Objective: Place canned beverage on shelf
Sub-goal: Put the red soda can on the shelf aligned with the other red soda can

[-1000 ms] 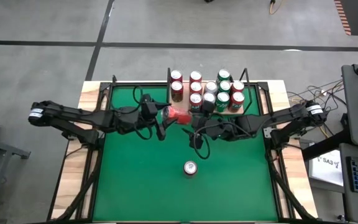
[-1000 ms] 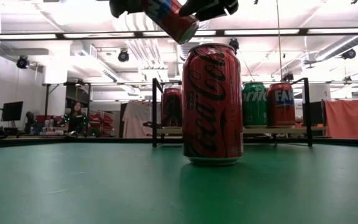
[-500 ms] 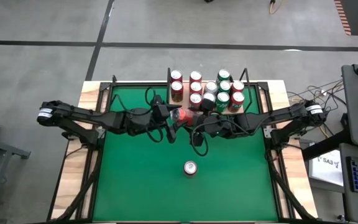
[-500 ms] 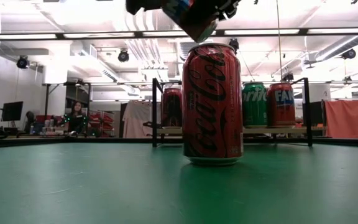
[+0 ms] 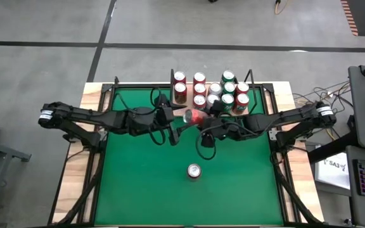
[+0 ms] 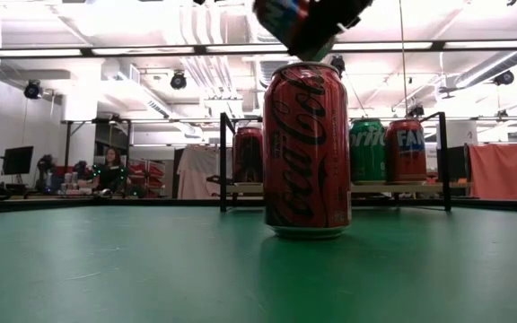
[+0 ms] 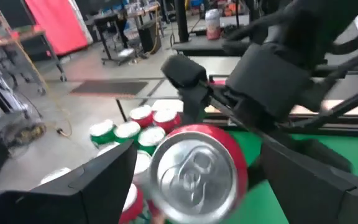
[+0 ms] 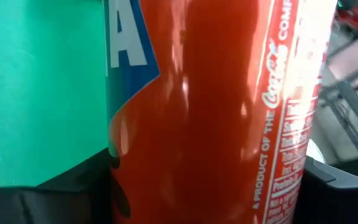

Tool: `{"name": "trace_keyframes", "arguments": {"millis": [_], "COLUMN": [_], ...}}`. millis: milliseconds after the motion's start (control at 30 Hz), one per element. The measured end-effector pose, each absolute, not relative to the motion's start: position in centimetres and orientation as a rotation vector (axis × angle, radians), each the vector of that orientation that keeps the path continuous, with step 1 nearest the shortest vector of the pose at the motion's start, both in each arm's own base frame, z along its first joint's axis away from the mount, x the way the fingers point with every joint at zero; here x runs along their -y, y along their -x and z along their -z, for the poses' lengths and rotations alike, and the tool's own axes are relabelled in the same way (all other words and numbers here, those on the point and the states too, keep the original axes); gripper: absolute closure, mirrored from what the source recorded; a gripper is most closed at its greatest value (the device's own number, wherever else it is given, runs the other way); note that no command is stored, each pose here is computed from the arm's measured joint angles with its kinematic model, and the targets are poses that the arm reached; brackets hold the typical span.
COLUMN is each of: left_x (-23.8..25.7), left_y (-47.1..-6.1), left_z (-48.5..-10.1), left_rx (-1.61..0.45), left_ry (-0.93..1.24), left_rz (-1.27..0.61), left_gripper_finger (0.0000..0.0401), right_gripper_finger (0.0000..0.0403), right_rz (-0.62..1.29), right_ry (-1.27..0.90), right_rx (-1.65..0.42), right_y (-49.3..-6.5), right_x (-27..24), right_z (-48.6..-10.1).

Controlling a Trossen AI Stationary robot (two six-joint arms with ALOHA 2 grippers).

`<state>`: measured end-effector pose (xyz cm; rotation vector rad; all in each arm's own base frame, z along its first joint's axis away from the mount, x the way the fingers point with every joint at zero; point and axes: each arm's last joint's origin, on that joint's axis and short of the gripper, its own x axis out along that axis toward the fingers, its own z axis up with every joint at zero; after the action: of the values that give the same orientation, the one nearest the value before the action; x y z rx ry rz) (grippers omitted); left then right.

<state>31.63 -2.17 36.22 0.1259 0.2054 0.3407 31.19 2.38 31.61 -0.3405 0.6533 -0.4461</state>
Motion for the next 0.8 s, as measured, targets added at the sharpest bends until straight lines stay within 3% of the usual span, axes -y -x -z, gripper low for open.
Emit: {"name": "trace_keyframes", "arguments": {"millis": [133,333,667,800], "left_x": [2.1,2.3,2.6,2.6], "left_y": [-30.4,-29.2,-28.6,-29.3], "left_z": [-37.3,-36.1,-30.4,-28.7], "left_rx": [-0.182,-0.109,0.224,0.295], "left_ry": [-0.179,-0.191,-0.152,-0.126], "left_rz": [-0.305,-0.202,-0.099,-0.09], "left_gripper_finger": [0.0075,0.0075,0.0075,0.0075], "right_gripper_finger": [0.0119,0.0119,0.0119,0.0119], "right_rz": [0.478,0.471,0.201,0.176], "right_ry": [0.294,0.207,0.208,0.243], "right_rx": [-0.67,-0.511,-0.076,-0.059], "right_y": [-29.3,-26.7,-26.4,-27.4], "right_x": [-2.1,-2.2,-3.0,-3.2], "right_z": [-31.3,-29.7,-27.5,-27.0]}}
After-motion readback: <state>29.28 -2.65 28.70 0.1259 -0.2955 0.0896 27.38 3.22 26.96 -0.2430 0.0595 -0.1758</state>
